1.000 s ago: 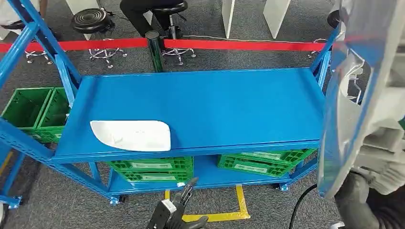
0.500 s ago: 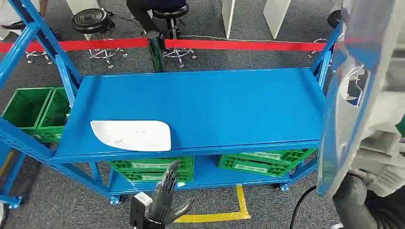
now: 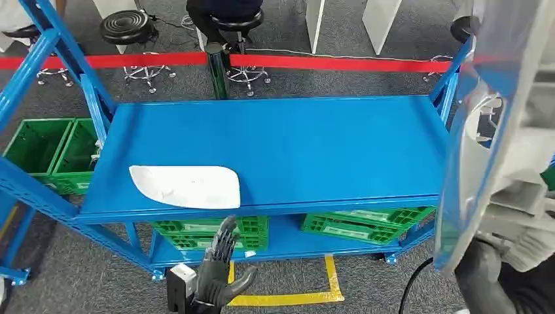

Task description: Take the parts from the cabinet and place them on the table.

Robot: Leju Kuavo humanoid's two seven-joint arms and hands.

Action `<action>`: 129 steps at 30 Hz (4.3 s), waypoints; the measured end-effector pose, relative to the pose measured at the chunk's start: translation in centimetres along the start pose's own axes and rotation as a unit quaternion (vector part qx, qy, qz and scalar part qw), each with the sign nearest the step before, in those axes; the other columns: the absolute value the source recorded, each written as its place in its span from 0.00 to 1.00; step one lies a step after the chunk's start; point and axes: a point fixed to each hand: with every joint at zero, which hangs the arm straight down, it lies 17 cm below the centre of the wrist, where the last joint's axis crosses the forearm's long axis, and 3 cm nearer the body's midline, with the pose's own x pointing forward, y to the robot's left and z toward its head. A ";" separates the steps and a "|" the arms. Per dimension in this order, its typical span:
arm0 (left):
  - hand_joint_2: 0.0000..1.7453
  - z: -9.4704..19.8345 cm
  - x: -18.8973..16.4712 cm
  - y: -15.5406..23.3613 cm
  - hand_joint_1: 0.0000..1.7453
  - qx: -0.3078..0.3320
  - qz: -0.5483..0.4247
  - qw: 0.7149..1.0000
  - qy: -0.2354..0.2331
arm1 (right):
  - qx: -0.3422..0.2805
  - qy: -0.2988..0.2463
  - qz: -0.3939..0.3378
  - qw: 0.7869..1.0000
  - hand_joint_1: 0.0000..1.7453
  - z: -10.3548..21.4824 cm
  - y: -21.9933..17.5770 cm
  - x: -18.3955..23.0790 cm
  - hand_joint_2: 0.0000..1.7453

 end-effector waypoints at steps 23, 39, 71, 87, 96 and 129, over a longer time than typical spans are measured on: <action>1.00 -0.1 0.5 0.5 0.00 0.009 0.004 1.000 -0.005 | 0.001 0.002 -0.001 1.000 1.00 0.1 0.1 0.0 1.00; 1.00 -0.8 0.9 0.3 0.00 0.014 0.015 1.000 -0.009 | 0.003 0.037 -0.031 0.999 1.00 0.0 0.1 -1.2 1.00; 1.00 -1.6 0.3 0.8 0.00 0.027 0.013 1.000 -0.006 | -0.004 0.032 -0.033 0.999 1.00 -0.3 -0.4 -1.3 1.00; 1.00 -1.5 0.3 0.7 0.00 0.024 0.004 1.000 -0.008 | -0.004 0.025 -0.025 0.999 1.00 -0.1 -0.3 -1.0 1.00; 1.00 -1.4 0.0 1.0 0.00 0.030 0.000 1.000 -0.005 | 0.002 0.028 -0.033 0.999 1.00 0.0 0.2 -0.8 1.00; 1.00 -1.3 -0.4 1.6 0.00 0.043 -0.002 0.999 0.002 | -0.001 0.028 -0.042 0.999 1.00 0.0 0.3 -0.7 1.00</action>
